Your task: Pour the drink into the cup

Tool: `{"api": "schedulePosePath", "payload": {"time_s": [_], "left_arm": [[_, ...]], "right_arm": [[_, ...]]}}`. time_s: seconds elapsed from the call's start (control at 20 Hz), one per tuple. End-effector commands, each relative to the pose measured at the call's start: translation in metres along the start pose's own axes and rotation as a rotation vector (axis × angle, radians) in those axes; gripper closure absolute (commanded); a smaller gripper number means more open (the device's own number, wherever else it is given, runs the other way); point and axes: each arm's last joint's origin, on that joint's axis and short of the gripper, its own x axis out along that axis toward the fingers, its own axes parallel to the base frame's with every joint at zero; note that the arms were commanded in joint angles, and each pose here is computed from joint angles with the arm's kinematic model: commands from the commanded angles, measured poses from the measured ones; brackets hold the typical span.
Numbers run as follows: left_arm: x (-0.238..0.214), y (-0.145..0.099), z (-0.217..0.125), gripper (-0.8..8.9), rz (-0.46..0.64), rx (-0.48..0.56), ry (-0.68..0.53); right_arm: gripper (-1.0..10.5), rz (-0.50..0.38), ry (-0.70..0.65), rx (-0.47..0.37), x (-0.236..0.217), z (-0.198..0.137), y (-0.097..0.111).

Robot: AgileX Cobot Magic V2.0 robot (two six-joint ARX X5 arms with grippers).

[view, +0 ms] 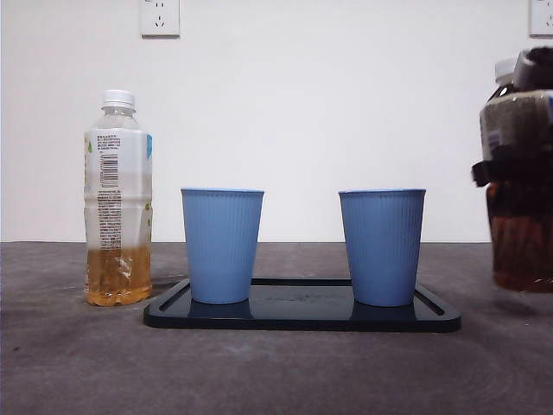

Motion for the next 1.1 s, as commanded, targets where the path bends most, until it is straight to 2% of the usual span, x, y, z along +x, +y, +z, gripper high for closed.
{"api": "schedulePosePath", "payload": {"time_s": [0.05, 0.2, 0.35, 0.5, 0.7, 1.0, 1.1], "left_arm": [[-0.003, -0.002, 0.004, 3.46, -0.008, 0.037, -0.019], [-0.003, -0.002, 0.005, 3.45, -0.008, 0.043, -0.022], [-0.003, -0.002, 0.005, 3.45, -0.008, 0.044, -0.023], [-0.003, -0.002, 0.005, 3.45, -0.008, 0.045, -0.023], [-0.003, -0.003, 0.005, 3.45, -0.015, 0.052, -0.021], [-0.002, -0.006, 0.004, 3.45, -0.042, 0.073, -0.010], [-0.002, -0.006, 0.004, 3.45, -0.050, 0.080, -0.006]], "right_arm": [[7.9, -0.009, -0.030, -0.081, -0.005, 0.036, 0.003], [7.9, -0.057, 0.042, -0.195, -0.014, 0.069, 0.004], [7.9, -0.088, 0.131, -0.367, -0.021, 0.103, 0.005], [7.9, -0.119, 0.185, -0.531, -0.027, 0.120, 0.006], [7.9, -0.171, 0.276, -0.739, -0.025, 0.124, 0.011], [7.9, -0.234, 0.404, -1.116, -0.012, 0.110, 0.030], [7.9, -0.243, 0.426, -1.197, -0.009, 0.107, 0.035]]}}
